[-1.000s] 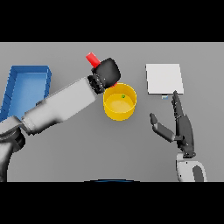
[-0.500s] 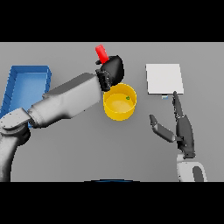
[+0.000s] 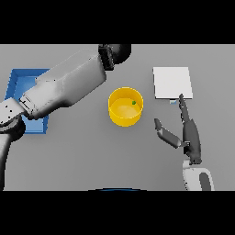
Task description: Pick up the red beaker and tilt it to pour out 1 green nut into yellow bowl. Pick up the yellow bowl and place it on the metallic measuring scale.
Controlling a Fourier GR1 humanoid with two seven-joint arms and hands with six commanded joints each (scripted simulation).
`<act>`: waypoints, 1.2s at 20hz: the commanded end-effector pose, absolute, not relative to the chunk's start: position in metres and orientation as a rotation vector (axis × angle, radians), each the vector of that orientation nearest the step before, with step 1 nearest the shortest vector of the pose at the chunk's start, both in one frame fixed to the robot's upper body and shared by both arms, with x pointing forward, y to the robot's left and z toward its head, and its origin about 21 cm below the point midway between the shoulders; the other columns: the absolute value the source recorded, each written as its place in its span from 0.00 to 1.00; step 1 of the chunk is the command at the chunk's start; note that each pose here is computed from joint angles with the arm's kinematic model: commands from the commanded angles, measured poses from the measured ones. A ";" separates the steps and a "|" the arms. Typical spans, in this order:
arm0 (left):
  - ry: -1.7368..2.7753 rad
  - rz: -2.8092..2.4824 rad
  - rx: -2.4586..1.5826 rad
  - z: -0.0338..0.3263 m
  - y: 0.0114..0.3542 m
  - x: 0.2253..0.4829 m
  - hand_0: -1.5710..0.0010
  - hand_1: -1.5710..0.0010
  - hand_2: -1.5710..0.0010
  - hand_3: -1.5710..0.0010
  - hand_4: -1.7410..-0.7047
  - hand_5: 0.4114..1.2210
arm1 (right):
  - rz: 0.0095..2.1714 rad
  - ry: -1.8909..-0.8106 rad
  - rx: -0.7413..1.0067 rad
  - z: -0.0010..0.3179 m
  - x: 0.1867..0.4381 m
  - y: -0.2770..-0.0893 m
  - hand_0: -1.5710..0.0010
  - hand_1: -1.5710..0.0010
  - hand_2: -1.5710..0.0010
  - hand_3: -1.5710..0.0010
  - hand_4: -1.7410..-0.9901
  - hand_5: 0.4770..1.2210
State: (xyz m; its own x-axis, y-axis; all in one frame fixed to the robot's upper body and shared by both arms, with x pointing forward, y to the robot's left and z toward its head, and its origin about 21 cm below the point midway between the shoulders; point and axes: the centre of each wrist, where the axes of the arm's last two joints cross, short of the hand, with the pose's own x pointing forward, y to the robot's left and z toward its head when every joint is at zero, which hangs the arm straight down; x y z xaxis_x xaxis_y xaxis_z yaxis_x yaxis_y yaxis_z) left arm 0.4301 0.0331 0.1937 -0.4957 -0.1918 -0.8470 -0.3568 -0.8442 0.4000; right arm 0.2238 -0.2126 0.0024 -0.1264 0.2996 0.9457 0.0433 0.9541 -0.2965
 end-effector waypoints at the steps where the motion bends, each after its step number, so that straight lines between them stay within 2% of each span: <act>1: 0.882 2.472 -1.556 0.212 0.035 0.436 0.00 0.00 0.09 0.19 0.05 1.00 | 0.222 -1.702 -0.266 0.004 0.222 -0.214 1.00 1.00 1.00 1.00 0.73 0.16; 2: 0.921 2.472 -1.586 0.229 0.039 0.441 0.00 0.00 0.07 0.34 0.04 1.00 | 0.213 -1.694 -0.259 0.002 0.223 -0.217 1.00 1.00 1.00 1.00 0.74 0.16; 4: 1.014 2.462 -1.699 0.260 0.050 0.450 0.00 0.00 0.04 0.22 0.03 1.00 | 0.199 -1.697 -0.231 0.001 0.225 -0.214 1.00 1.00 1.00 1.00 0.75 0.16; 7: 1.247 2.506 -1.897 0.296 0.078 0.465 0.00 0.00 0.02 0.11 0.02 1.00 | 0.192 -1.709 -0.192 0.002 0.224 -0.216 1.00 1.00 1.00 1.00 0.73 0.16; 12: 2.048 2.471 -2.264 0.312 0.171 0.486 0.00 0.00 0.01 0.13 0.01 1.00 | 0.191 -1.708 -0.175 0.002 0.226 -0.215 1.00 1.00 1.00 1.00 0.69 0.15; 15: 2.489 2.336 -2.309 0.294 0.225 0.488 0.00 0.00 0.00 0.10 0.00 1.00 | 0.205 -1.722 -0.184 0.003 0.231 -0.223 1.00 1.00 1.00 1.00 0.69 0.15; 20: 3.098 1.790 -2.536 0.251 0.298 0.473 0.00 0.00 0.00 0.09 0.00 1.00 | 0.238 -1.732 -0.183 0.002 0.230 -0.225 1.00 1.00 1.00 1.00 0.70 0.16; 24: 3.365 1.358 -2.737 0.205 0.322 0.448 0.00 0.00 0.00 0.07 0.00 1.00 | 0.281 -1.711 -0.203 0.000 0.229 -0.227 1.00 1.00 1.00 1.00 0.71 0.21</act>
State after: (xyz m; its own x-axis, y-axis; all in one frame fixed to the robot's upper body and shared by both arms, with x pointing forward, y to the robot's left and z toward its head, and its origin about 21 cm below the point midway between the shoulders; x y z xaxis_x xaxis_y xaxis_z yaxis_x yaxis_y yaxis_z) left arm 0.4482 0.3223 0.2043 0.2560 -0.8139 0.5215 -0.2233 0.4751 0.8511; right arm 0.2285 -0.2276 0.0002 -0.1617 0.2922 0.9426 -0.0245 0.9537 -0.2999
